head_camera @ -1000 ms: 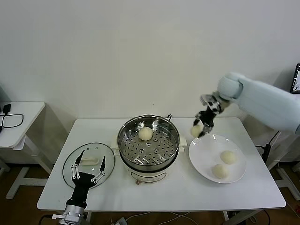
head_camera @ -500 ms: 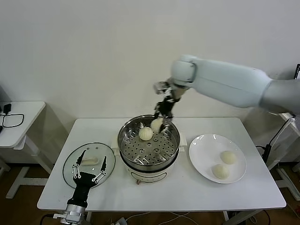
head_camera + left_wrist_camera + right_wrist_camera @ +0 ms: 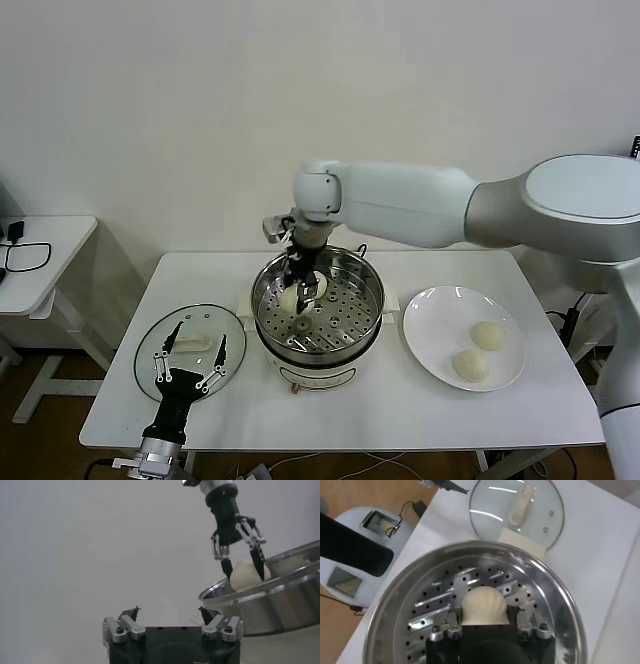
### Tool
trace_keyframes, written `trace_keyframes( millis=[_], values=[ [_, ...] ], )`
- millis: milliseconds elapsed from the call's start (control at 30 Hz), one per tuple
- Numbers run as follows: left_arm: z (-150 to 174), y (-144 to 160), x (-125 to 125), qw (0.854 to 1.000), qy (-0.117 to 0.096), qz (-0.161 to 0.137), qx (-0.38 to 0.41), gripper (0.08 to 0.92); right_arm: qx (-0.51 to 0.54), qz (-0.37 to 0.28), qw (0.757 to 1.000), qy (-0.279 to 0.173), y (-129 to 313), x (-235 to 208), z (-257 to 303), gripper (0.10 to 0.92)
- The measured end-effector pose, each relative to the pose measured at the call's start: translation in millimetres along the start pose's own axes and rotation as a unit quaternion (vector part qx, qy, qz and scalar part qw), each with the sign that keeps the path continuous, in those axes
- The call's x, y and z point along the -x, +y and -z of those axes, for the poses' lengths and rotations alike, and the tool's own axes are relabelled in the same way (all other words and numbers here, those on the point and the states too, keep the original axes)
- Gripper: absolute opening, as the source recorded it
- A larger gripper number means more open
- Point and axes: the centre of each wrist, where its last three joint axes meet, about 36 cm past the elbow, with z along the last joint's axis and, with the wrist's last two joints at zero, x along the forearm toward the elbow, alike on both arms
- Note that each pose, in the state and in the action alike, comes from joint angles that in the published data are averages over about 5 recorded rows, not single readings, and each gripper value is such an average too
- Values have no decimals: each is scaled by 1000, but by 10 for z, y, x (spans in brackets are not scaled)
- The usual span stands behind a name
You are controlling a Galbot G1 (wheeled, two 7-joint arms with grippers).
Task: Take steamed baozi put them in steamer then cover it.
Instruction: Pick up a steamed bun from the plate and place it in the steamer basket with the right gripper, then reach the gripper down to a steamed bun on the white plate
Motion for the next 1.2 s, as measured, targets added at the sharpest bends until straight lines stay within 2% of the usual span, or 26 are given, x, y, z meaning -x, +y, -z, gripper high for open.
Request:
trace_keyframes(
  millis=[267,367,533,633,933,1200],
  values=[
    [-20,3,-1,1000,2,1,0,823,3,4,1000,2,-6,244,57,635],
    [-24,9,2,1000,2,2,1,823,5,3,1000,2,2,292,46,678],
    [-25,13,3,1000,2,3,1,823,4,0,1000,-1,19,301,48,796],
    [-27,19,-5,1000,3,4,1,823,2,-3,1000,-3,37,248,40,819],
    [-1,28,-19,1000,1,5,2,823,-1,-27,1000,-4,203,-353,-308,823],
    [23,11,-20,1000,0,3,2,823,23,-39,999,12,653,-1003,-1295,823]
  ],
)
